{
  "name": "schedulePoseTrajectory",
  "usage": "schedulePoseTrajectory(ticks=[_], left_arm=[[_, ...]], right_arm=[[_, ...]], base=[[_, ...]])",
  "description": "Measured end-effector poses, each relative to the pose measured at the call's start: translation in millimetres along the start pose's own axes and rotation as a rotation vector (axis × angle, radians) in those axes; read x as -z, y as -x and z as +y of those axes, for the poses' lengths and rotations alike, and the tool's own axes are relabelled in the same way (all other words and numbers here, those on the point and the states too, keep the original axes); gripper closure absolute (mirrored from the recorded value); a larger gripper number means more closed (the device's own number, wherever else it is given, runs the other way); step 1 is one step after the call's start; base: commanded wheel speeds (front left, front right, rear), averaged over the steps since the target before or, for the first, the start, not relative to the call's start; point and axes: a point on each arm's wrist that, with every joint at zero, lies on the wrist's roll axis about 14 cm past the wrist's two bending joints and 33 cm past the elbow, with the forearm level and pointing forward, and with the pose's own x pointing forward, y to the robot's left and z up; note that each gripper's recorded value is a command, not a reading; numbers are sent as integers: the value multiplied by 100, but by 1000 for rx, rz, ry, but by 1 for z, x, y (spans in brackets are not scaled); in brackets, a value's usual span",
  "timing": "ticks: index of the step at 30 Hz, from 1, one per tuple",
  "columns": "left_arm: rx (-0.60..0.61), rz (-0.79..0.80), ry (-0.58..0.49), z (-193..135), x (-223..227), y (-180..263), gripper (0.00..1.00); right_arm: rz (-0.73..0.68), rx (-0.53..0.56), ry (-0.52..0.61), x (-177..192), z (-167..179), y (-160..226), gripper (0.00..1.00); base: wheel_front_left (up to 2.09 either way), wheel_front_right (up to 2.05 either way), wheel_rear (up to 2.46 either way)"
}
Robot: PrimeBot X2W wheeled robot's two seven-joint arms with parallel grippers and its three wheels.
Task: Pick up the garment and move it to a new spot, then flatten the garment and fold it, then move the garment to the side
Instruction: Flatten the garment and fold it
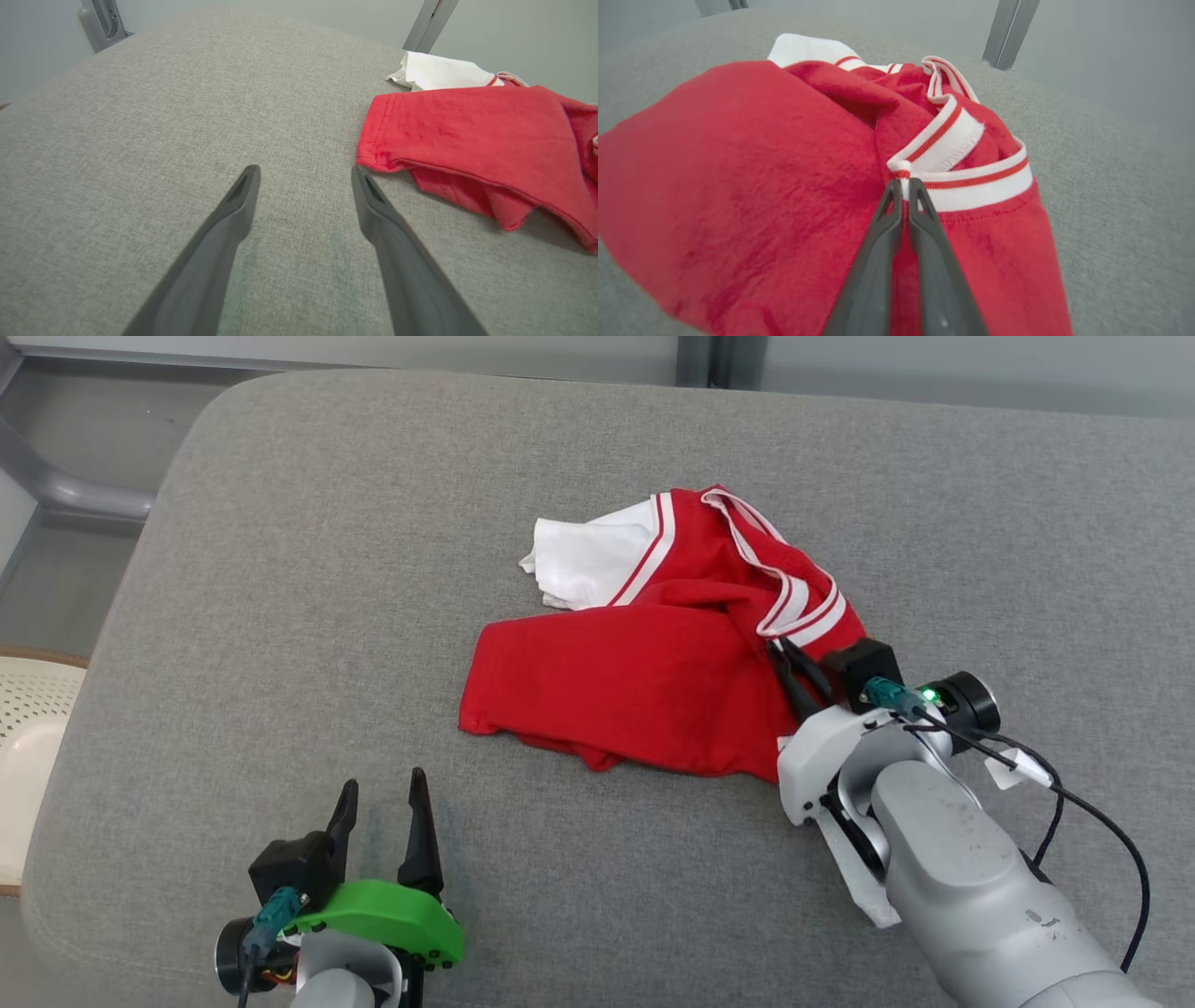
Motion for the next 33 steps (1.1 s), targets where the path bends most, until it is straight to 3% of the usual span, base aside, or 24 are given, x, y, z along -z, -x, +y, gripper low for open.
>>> schedulePoseTrajectory(ticks=[7, 14, 15, 16, 17, 23, 33], left_arm=[[23, -1, 1, -8, 0, -4, 0], [61, -3, -7, -19, -1, -6, 0], [67, -2, -9, -20, 0, -6, 0], [70, 0, -10, -22, 0, -6, 0], [73, 1, -12, -22, 1, -6, 0], [83, 2, -25, -25, 1, -7, 0], [89, -64, -73, -26, -19, -7, 0]], right_arm=[[-99, 117, -48, -29, -37, 6, 100], [-104, 325, -7, -30, -120, 40, 100], [-105, 354, -15, -29, -130, 44, 92], [-110, 380, -15, -30, -139, 49, 56], [-122, 399, -1, -34, -146, 52, 0], [-176, 506, -14, -47, -176, 71, 0], [-302, 491, -43, -70, -144, 93, 0]], base=[[0, 0, 0], [0, 0, 0], [0, 0, 0], [0, 0, 0], [0, 0, 0], [0, 0, 0], [0, 0, 0]])
